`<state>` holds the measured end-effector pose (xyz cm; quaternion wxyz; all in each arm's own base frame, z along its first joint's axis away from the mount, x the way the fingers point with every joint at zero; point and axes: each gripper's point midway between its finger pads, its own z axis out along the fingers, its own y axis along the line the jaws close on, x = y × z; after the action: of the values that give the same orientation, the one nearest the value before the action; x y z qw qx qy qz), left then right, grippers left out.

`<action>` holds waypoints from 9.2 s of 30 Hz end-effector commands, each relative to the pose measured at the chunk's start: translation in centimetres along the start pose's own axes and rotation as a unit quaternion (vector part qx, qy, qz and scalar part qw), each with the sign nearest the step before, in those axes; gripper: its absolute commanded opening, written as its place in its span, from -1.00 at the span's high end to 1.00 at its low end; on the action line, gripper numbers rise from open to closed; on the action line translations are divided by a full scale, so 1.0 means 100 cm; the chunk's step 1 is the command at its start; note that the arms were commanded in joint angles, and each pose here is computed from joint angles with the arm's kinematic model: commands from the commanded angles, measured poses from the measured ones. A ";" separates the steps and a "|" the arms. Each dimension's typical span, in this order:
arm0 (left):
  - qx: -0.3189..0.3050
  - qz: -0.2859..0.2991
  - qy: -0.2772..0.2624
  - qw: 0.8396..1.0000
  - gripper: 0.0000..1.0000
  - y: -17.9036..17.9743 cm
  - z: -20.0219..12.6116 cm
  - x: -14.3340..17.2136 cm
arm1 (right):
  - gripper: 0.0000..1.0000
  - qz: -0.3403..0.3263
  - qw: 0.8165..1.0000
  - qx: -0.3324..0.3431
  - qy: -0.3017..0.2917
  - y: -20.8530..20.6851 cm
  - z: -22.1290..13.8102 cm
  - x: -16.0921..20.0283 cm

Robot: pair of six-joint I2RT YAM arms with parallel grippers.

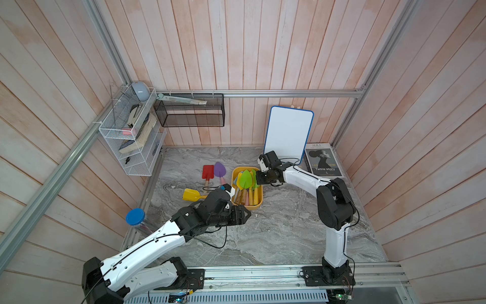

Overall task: Put the shovel into the storage box
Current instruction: Place the shovel in the storage box, then pick up the shovel from the center of the board, then place the shovel in the storage box.

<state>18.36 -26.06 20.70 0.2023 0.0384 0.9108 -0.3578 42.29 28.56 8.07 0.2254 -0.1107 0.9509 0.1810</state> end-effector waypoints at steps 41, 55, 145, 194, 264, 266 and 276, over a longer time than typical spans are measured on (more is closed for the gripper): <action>-0.112 -0.132 -0.039 0.984 -0.59 0.084 -0.017 -0.025 | 0.53 -0.062 0.995 0.074 0.018 0.014 -0.052 -0.014; -0.117 -0.294 -0.017 0.949 -0.65 0.166 0.019 -0.070 | 0.48 -0.116 0.986 -0.121 0.013 0.070 -0.096 0.031; -0.359 -0.414 -0.051 0.835 0.94 0.260 0.011 -0.036 | 0.52 -0.104 0.967 -0.234 0.021 0.057 -0.097 0.091; -0.149 -0.051 0.109 0.981 0.95 0.066 0.025 -0.024 | 0.51 0.029 0.990 -0.121 -0.072 0.135 -0.114 0.025; -0.062 -0.009 0.032 0.998 -0.57 0.019 0.016 -0.048 | 1.00 0.027 0.992 -0.081 -0.088 0.077 -0.078 0.001; -0.058 -0.009 0.022 0.998 -0.57 0.018 0.014 -0.050 | 1.00 0.028 0.992 -0.076 -0.094 0.070 -0.073 -0.004; -0.053 -0.013 -0.005 0.998 -0.57 0.018 0.008 -0.059 | 1.00 0.026 0.992 -0.056 -0.112 0.036 -0.044 -0.033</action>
<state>23.78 -25.21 20.65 0.1796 0.0216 0.9340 -0.3081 40.71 30.04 12.88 0.2898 -0.0650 0.9243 0.2396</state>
